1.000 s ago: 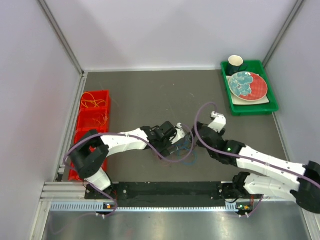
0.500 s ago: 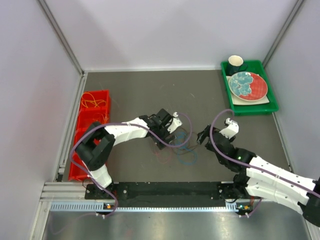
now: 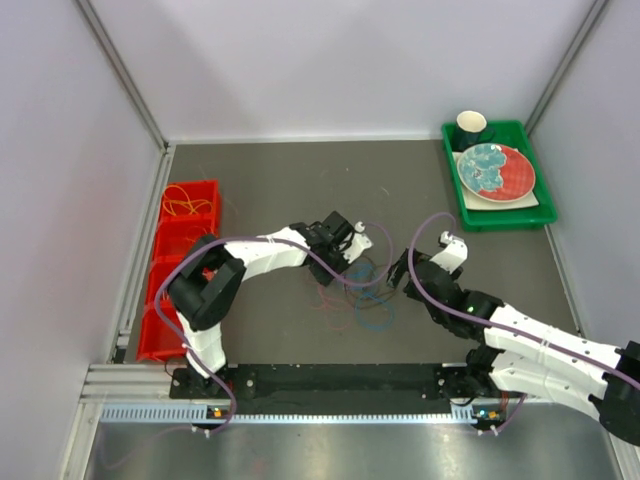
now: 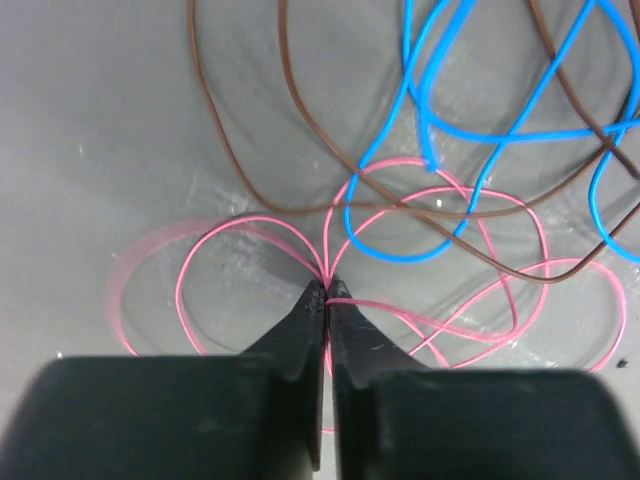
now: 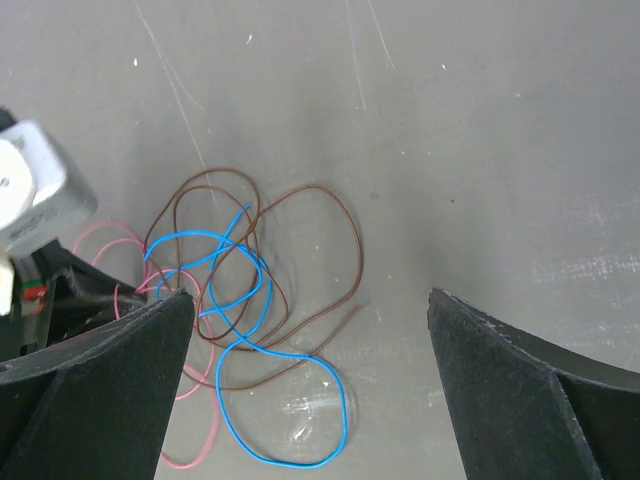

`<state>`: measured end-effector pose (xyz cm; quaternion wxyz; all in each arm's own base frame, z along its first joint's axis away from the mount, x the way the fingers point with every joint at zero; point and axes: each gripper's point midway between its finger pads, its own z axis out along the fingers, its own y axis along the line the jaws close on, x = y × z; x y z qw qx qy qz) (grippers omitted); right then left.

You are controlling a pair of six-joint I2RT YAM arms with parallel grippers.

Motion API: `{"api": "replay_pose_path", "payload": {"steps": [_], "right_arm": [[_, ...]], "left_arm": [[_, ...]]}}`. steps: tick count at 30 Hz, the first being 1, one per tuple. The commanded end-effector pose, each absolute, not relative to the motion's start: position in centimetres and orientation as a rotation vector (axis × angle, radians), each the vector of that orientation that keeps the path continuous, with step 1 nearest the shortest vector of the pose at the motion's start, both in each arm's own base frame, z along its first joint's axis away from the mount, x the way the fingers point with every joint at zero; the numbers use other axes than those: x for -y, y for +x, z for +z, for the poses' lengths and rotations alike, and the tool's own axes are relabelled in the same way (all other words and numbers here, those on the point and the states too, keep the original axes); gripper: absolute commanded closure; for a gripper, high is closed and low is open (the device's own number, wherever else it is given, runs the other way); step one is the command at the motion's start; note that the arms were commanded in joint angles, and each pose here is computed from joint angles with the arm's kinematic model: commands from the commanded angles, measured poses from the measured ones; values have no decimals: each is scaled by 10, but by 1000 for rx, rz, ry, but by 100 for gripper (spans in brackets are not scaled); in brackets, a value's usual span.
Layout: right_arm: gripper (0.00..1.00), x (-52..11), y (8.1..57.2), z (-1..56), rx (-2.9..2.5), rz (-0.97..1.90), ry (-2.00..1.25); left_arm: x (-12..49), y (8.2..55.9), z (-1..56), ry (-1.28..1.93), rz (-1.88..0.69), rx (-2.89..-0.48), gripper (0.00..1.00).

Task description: Untangle the cables

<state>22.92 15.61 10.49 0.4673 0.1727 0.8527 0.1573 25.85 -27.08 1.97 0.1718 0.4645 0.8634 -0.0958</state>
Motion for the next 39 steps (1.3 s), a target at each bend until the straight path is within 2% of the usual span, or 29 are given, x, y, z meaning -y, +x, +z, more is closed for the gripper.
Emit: {"api": "replay_pose_path", "payload": {"steps": [1,7,15,22,28,35,39], "right_arm": [[1,-167,240,130,-2035,452,433],[1,-168,240,130,-2036,454,429],[1,-168,240,130,-2038,456,426],[1,-169,240,130,-2039,455,425],[1,-169,240,130,-2040,455,423],[1,-170,240,129,-2046,456,421],[1,-170,239,129,-2049,456,418]], "left_arm": [[266,248,3,1357,-301,-2553,100],[264,249,17,1272,-294,-2568,100],[229,279,79,889,-32,-2525,100],[189,283,116,520,-16,-2581,100],[140,291,188,119,122,-2343,100],[92,282,255,-347,123,-2079,100],[92,277,275,-412,8,-2014,100]]}}
